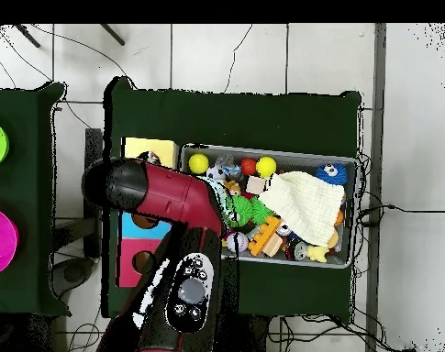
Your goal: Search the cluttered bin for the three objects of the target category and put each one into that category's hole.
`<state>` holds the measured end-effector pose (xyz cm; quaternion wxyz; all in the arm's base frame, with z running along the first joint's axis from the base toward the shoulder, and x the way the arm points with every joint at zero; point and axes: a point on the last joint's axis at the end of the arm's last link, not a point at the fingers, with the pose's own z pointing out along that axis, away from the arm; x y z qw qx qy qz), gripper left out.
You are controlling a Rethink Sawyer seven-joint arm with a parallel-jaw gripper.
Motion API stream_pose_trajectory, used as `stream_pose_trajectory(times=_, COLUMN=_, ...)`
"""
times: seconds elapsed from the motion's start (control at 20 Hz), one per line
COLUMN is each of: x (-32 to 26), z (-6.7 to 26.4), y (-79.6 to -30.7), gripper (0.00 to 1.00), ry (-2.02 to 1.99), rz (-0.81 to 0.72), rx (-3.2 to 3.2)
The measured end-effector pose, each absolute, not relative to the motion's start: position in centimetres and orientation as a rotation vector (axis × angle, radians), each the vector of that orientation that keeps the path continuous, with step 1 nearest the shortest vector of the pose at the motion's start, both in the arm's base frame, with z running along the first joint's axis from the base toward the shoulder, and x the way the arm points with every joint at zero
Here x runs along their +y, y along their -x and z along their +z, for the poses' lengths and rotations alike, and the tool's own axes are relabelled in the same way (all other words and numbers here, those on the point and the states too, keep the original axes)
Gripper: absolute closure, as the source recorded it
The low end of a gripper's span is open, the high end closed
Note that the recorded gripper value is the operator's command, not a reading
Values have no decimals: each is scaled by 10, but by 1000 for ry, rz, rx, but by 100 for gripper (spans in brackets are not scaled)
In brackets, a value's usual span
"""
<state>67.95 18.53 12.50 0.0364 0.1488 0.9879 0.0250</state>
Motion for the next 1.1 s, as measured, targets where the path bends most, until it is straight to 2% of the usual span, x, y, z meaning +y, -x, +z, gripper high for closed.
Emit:
stream_pose_trajectory(times=0.6, x=193, z=76, y=-698, gripper=100, ry=-424, rz=43, rx=2842)
stream_pose_trajectory(times=1.1, x=203, z=69, y=-695, gripper=100, ry=-454, rz=96, rx=2854)
